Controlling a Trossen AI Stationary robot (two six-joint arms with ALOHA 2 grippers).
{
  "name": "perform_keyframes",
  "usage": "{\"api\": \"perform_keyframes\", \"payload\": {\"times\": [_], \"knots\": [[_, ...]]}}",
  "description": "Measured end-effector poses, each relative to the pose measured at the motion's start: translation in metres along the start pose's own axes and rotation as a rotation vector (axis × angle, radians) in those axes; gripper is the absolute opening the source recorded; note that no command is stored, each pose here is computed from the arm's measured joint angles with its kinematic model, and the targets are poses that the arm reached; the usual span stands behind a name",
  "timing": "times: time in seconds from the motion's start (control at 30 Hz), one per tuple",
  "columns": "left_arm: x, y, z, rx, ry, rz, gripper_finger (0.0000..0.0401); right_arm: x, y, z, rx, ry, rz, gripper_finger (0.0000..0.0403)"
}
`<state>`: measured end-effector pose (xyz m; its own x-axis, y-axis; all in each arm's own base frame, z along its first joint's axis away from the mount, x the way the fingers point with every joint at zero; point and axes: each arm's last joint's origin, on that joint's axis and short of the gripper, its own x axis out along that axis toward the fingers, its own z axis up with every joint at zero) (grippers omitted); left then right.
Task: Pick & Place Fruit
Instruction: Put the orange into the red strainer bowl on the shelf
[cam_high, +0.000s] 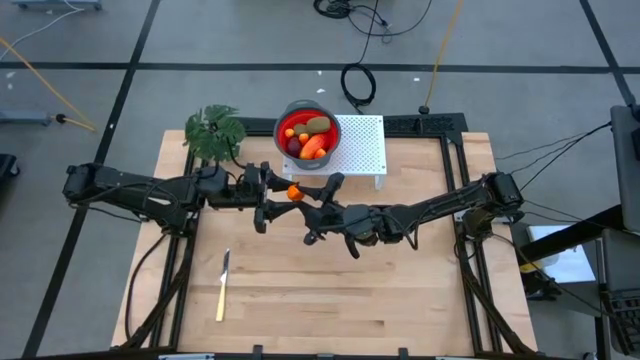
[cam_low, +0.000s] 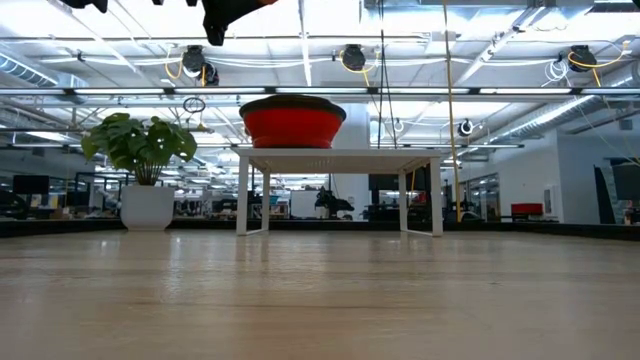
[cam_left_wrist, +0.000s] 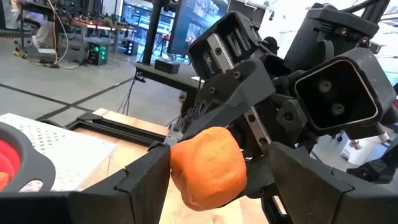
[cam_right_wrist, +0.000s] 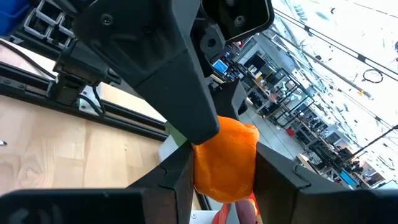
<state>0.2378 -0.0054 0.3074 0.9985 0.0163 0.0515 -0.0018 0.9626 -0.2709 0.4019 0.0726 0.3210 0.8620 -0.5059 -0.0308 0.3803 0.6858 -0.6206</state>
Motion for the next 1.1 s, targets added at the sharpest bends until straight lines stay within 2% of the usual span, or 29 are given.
{"api": "perform_keyframes", "payload": {"times": [0.13, 0.4, 0.53, 0.77, 0.87, 1.1], "knots": [[0.0, 0.004, 0.001, -0.031, -0.002, 0.009, 0.025, 0.0, 0.0, 0.0, 0.0, 0.0, 0.0, 0.0121], [0.0, 0.009, 0.002, -0.046, 0.015, -0.039, 0.0155, 0.0, 0.0, 0.0, 0.049, -0.001, 0.002, 0.0143], [0.0, 0.01, 0.002, -0.047, 0.017, -0.046, 0.0124, 0.0, 0.0, 0.0, 0.049, 0.001, 0.0, 0.0154], [0.0, 0.01, 0.001, -0.042, 0.029, -0.055, 0.0117, 0.0, -0.001, 0.0, 0.037, 0.016, -0.031, 0.0176], [0.0, 0.012, 0.001, -0.042, 0.038, -0.043, 0.0117, 0.0, -0.002, -0.001, 0.03, 0.044, -0.073, 0.019], [0.0, 0.02, 0.003, -0.041, 0.034, -0.021, 0.0117, -0.001, -0.002, -0.001, 0.038, 0.06, -0.085, 0.0229]]}}
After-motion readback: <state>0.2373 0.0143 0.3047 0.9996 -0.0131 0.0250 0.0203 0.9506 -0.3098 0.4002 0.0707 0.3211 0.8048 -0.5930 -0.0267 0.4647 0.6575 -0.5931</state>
